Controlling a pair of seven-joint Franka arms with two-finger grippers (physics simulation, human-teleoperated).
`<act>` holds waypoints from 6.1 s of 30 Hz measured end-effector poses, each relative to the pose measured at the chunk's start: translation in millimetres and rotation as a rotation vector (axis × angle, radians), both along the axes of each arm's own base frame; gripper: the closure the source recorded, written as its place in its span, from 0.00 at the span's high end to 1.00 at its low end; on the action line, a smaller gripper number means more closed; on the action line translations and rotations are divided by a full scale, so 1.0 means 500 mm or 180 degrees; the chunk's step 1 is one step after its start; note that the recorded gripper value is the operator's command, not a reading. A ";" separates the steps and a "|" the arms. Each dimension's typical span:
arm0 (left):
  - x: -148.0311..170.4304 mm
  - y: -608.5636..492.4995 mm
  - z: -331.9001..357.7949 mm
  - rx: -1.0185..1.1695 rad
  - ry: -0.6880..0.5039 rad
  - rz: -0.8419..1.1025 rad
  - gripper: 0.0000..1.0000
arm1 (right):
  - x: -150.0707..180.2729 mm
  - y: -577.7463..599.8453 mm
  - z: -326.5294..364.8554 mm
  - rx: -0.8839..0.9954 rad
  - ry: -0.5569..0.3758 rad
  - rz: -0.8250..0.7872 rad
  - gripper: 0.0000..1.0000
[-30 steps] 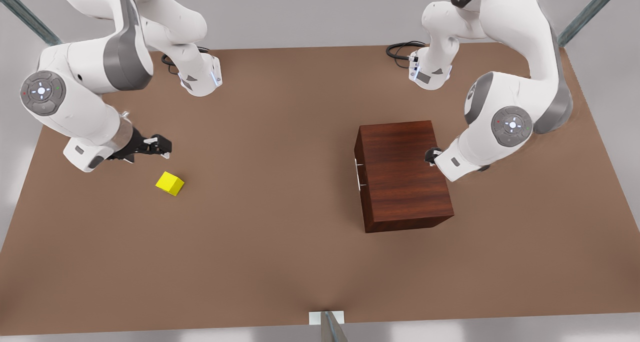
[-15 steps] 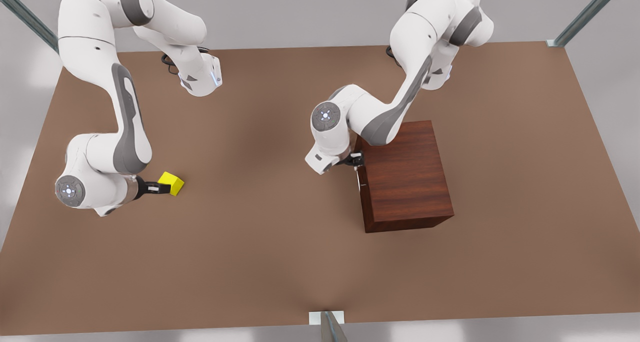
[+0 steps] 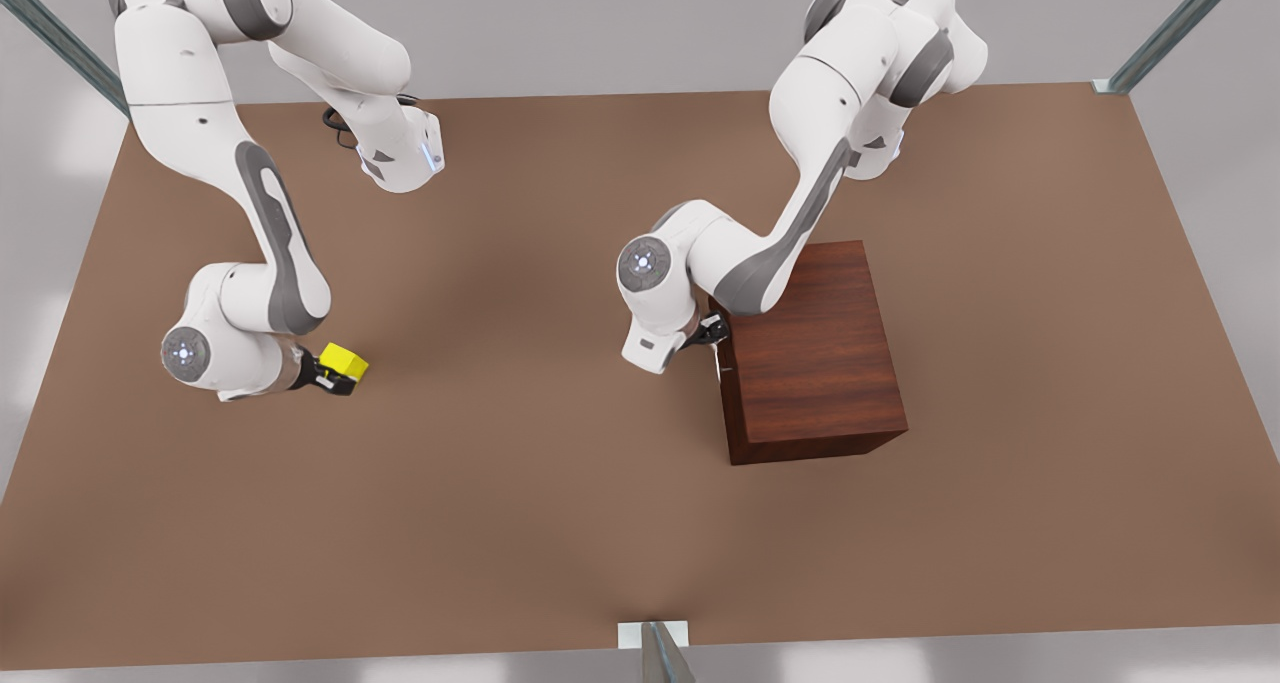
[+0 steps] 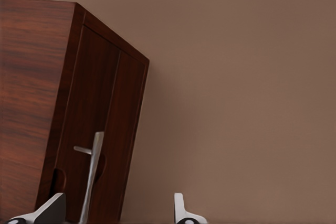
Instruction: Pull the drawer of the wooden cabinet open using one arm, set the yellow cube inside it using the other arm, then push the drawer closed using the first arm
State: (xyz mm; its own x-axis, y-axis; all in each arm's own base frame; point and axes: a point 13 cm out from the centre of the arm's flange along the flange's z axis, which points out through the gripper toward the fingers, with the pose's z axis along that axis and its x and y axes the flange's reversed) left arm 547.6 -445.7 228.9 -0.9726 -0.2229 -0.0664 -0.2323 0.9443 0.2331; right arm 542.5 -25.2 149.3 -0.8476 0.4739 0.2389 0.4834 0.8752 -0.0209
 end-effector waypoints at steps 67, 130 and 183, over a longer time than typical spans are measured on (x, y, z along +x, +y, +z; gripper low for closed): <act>0.281 0.495 0.253 -0.0969 0.0185 0.1399 1.00 | 0.225 0.319 0.290 0.0145 -0.1222 0.1473 0.50; 0.007 -0.003 0.227 -0.1299 0.0296 -0.0193 0.21 | 0.122 0.253 0.670 -0.0335 -0.0789 0.0765 1.00; 0.199 0.460 0.295 -0.0713 0.0062 0.3668 1.00 | 0.117 0.233 0.663 -0.0119 -0.0738 0.2664 1.00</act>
State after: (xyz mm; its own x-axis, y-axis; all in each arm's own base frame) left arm 646.9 -215.6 376.4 -0.1889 -0.9770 0.0987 -0.9748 0.1987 0.1012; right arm 601.1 91.4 480.6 -0.9464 -0.3228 0.0139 -0.3231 0.9456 -0.0375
